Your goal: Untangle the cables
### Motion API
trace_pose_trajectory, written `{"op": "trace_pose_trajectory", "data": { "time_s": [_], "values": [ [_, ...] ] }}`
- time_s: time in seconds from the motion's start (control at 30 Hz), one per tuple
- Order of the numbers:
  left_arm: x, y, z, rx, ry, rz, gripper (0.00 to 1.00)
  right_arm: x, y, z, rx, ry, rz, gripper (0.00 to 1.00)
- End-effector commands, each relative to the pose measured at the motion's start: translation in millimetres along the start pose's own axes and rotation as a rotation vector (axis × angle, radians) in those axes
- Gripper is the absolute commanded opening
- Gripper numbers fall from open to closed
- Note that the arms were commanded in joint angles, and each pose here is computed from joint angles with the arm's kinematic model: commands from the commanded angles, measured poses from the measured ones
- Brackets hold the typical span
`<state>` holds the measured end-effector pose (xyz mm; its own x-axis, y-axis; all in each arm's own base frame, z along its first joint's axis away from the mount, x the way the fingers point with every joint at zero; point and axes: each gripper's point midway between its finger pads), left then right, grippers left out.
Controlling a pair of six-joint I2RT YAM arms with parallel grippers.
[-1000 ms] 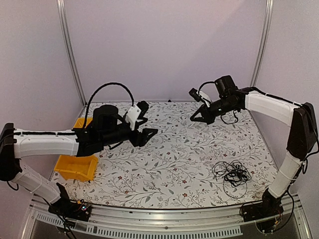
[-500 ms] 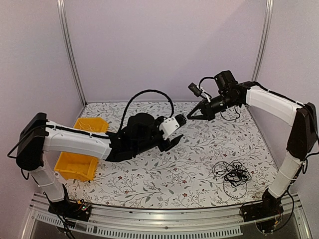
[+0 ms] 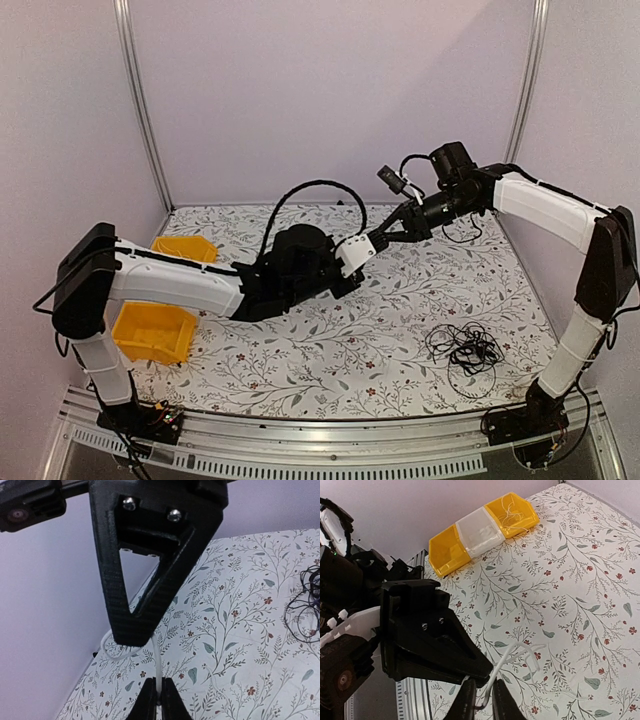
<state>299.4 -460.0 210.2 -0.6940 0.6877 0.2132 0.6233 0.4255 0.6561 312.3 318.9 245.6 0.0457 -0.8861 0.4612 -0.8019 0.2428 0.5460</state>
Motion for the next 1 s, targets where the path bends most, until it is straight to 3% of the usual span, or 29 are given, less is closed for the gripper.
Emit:
{"op": "trace_pose_trajectory", "data": {
  "time_s": [0.0,0.2,0.4,0.57,0.67,0.97],
  "values": [
    [4,15,-10,0.014,-0.017,-0.027,0.00,8,-11,-5,0.034,-0.014,0.095,0.30],
    [33,76,9,0.102,0.051,-0.115,0.00,44,-56,14,0.045,-0.077,0.264,0.51],
    [84,165,31,0.210,0.111,-0.250,0.00,54,-77,60,0.095,-0.072,0.377,0.53],
    [136,229,48,0.247,0.159,-0.392,0.00,42,-76,102,0.110,-0.039,0.349,0.54],
    [162,263,69,0.249,0.217,-0.473,0.00,47,-85,107,0.161,-0.022,0.415,0.54],
    [210,316,126,0.240,0.347,-0.585,0.00,40,-95,120,0.155,0.024,0.417,0.55]
  ]
}}
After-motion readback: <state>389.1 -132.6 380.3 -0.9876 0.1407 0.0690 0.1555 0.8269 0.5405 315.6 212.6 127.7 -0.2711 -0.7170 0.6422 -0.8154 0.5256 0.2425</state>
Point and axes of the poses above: each gripper's point midway between its finger pads, its own x axis back along the fingers, its own y axis along the line the jaws close on, z = x × y, and after that the axes turned 9 degrees about -x, right-handed
